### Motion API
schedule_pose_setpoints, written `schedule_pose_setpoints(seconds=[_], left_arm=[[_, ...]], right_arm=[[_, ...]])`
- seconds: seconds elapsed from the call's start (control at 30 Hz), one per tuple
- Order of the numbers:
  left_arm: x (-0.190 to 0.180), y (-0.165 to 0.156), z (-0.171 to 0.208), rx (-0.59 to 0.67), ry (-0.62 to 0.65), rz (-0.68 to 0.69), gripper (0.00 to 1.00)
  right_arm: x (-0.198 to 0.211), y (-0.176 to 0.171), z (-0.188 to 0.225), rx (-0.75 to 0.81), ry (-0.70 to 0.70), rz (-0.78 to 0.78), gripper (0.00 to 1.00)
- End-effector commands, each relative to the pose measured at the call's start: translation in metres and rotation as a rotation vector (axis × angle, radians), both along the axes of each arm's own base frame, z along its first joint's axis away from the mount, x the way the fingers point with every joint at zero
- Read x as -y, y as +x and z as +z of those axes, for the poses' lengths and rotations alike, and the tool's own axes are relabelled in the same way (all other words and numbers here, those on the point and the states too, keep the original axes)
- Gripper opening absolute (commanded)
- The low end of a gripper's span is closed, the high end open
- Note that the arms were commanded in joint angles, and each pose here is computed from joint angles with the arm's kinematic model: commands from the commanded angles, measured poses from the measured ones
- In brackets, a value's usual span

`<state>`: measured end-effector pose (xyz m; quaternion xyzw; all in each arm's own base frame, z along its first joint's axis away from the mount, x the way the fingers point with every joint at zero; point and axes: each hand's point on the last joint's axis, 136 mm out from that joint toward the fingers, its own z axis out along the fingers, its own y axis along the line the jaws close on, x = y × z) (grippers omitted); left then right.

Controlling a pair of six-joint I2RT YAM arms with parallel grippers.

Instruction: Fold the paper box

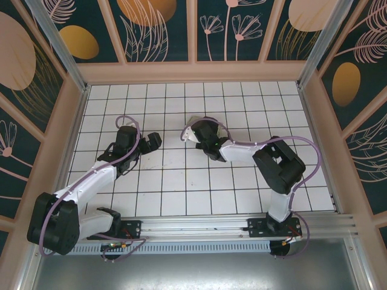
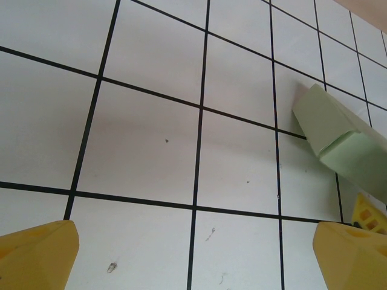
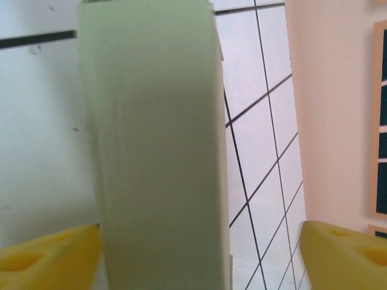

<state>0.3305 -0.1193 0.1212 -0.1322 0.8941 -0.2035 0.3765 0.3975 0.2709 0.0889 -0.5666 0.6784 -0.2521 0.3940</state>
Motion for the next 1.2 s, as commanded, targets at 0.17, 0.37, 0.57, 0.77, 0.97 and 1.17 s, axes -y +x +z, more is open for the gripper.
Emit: schedule_pose_setpoints(seconds=[0.17, 0.37, 0.57, 0.77, 0.97, 1.17], left_arm=[[-0.003, 0.008, 0.01, 0.076, 0.029, -0.014, 0.99], [-0.03, 0.019, 0.052, 0.3, 0.155, 0.077, 0.99], [-0.072, 0.009, 0.085, 0.575, 0.377, 0.202, 0.99], [-0.089, -0.003, 0.081, 0.648, 0.525, 0.232, 0.99], [-0.101, 0.0, 0.059, 0.636, 0.602, 0.286, 0.99], [-0.11, 0.011, 0.043, 0.66, 0.597, 0.286, 0.99]], right_arm=[[-0.011, -0.012, 0.008, -0.137, 0.188, 0.029, 0.99], [-0.016, -0.037, 0.047, -0.229, 0.485, 0.08, 0.99], [0.036, -0.04, 0.108, -0.127, 0.911, -0.006, 0.99], [0.159, -0.036, 0.121, 0.113, 1.197, -0.312, 0.99], [0.235, -0.041, 0.085, 0.257, 1.232, -0.55, 0.99], [0.259, -0.034, 0.063, 0.291, 1.263, -0.573, 0.99]])
